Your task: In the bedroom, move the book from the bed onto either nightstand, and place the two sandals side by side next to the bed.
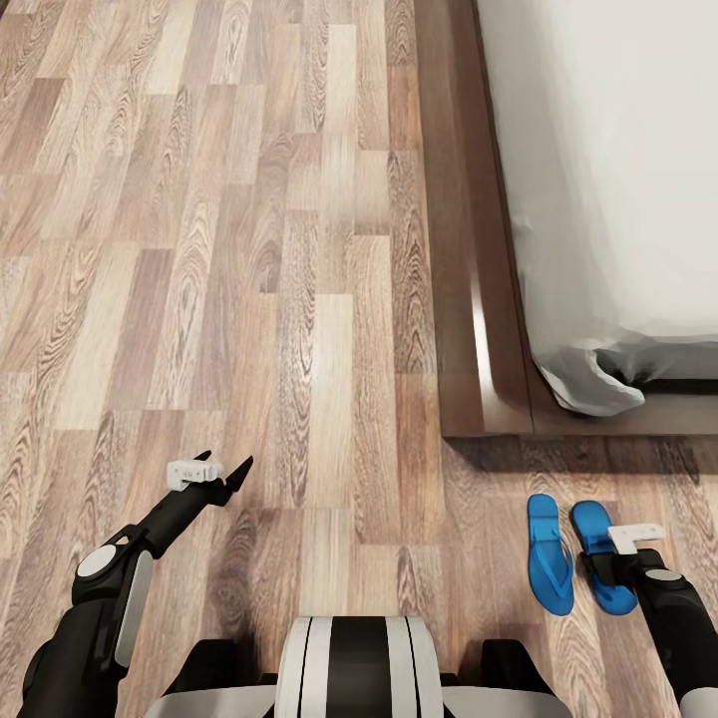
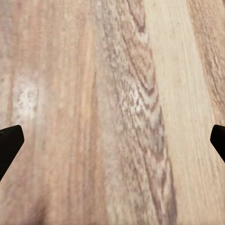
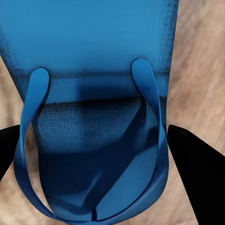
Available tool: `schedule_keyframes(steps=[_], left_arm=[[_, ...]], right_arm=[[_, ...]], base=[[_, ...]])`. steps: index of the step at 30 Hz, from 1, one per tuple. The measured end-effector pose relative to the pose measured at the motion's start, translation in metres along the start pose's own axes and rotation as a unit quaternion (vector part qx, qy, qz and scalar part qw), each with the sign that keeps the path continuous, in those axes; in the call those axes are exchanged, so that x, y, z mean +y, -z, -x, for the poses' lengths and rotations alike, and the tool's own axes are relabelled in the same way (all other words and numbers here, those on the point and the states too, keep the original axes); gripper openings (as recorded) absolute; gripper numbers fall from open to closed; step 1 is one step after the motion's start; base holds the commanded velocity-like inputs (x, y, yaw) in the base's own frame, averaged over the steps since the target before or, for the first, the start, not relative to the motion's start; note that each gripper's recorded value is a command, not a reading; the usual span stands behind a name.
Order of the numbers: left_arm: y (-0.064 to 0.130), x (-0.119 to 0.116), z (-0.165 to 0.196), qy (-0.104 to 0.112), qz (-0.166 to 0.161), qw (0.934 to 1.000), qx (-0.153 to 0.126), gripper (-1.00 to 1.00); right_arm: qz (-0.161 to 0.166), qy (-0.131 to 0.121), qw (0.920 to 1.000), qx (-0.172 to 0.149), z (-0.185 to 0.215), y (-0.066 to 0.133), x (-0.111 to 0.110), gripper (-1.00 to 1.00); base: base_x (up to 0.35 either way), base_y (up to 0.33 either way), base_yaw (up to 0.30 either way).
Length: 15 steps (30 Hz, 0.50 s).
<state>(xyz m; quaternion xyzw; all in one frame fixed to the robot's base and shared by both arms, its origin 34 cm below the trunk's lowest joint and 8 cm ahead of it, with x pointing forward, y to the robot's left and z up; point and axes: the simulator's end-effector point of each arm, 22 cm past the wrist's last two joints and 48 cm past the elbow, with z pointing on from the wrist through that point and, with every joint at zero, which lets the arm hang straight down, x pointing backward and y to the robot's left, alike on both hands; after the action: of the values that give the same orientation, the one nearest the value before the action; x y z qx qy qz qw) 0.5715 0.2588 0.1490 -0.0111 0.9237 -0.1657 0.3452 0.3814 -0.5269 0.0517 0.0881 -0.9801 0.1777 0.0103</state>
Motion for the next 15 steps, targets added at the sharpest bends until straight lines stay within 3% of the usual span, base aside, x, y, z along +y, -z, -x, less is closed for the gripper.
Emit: schedule_keyframes(steps=[4,5,6,15], left_arm=[[0.000,0.000,0.000,0.000,0.000,1.0000,0.000,1.00],[0.000,0.000,0.000,0.000,0.000,1.0000,0.000,1.00],[0.000,0.000,0.000,0.000,0.000,1.0000,0.000,1.00],[0.000,0.000,0.000,0.000,0.000,1.0000,0.000,1.00]], right_arm=[[0.000,0.000,1.0000,0.000,0.000,0.000,0.000,-1.00],[0.000,0.000,1.0000,0.000,0.000,0.000,0.000,1.00],[0.006,0.008,0.9992,-0.039,0.013,-0.002,0.005,1.00],[0.006,0.010,0.9991,-0.041,0.013,-0.002,0.005,1.00]], base=[[0.000,0.000,0.000],[0.000,0.000,0.000],[0.000,0.000,0.000],[0.000,0.000,0.000]])
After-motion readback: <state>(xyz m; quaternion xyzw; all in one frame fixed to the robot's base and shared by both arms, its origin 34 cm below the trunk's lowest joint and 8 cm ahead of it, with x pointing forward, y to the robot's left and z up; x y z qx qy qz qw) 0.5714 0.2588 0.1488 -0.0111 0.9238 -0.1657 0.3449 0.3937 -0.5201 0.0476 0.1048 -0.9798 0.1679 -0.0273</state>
